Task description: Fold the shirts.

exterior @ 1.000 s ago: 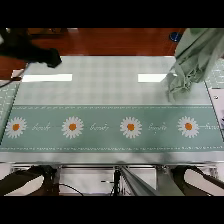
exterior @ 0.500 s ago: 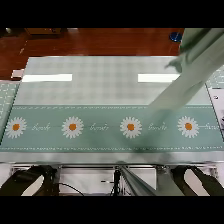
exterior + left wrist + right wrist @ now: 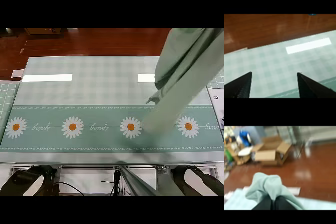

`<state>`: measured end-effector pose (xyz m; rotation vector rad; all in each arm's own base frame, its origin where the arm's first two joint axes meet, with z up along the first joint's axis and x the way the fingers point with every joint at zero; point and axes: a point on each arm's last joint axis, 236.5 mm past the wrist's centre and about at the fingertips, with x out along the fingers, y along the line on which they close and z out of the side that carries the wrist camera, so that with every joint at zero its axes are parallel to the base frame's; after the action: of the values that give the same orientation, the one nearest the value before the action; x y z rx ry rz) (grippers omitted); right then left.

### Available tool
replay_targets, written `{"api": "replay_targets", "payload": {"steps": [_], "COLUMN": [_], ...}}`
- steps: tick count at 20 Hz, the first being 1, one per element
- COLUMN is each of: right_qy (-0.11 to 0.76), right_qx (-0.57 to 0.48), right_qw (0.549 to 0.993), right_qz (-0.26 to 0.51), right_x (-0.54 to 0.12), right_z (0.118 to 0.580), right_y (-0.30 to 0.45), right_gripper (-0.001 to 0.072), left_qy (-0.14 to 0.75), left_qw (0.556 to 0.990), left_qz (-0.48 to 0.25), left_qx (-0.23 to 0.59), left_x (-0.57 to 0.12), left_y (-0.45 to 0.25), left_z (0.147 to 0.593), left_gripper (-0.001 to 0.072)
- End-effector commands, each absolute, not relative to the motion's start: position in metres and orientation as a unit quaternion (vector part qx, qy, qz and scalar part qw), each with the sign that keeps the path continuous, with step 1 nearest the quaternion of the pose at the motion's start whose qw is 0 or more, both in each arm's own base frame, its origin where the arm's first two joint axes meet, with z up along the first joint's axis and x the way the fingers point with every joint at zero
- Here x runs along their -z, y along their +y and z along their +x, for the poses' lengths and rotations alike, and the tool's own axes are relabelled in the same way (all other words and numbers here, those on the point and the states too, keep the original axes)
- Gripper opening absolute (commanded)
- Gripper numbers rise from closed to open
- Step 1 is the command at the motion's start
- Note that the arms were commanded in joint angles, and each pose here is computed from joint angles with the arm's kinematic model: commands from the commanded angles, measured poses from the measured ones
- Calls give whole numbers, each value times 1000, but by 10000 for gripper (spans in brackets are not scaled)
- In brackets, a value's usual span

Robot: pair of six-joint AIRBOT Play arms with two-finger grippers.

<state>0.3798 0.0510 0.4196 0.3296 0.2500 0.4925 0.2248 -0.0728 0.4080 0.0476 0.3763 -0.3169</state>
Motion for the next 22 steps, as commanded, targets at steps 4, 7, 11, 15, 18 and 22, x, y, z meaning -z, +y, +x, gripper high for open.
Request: {"api": "replay_targets", "payload": {"steps": [4,7,11,15,18,22], "right_qy": [363,412,474,479,454,432], "right_qx": [-340,-397,-448,-475,-444,-263], "right_qw": [864,820,758,737,769,849], "right_qz": [78,14,-11,-39,-76,-152], "right_x": [-258,-189,-102,-83,-114,-174], "right_z": [415,400,350,324,351,410], "right_y": [198,309,422,450,399,228], "right_gripper": [27,27,31,460,472,476], "left_qy": [193,194,200,219,240,330], "left_qw": [967,967,965,964,960,930], "left_qz": [22,22,23,34,49,75], "left_qx": [167,167,166,146,136,144], "left_x": [-405,-405,-402,-393,-378,-309], "left_y": [-77,-77,-76,-66,-61,-66], "left_z": [219,220,218,219,226,253], "left_gripper": [649,649,649,649,649,649]}}
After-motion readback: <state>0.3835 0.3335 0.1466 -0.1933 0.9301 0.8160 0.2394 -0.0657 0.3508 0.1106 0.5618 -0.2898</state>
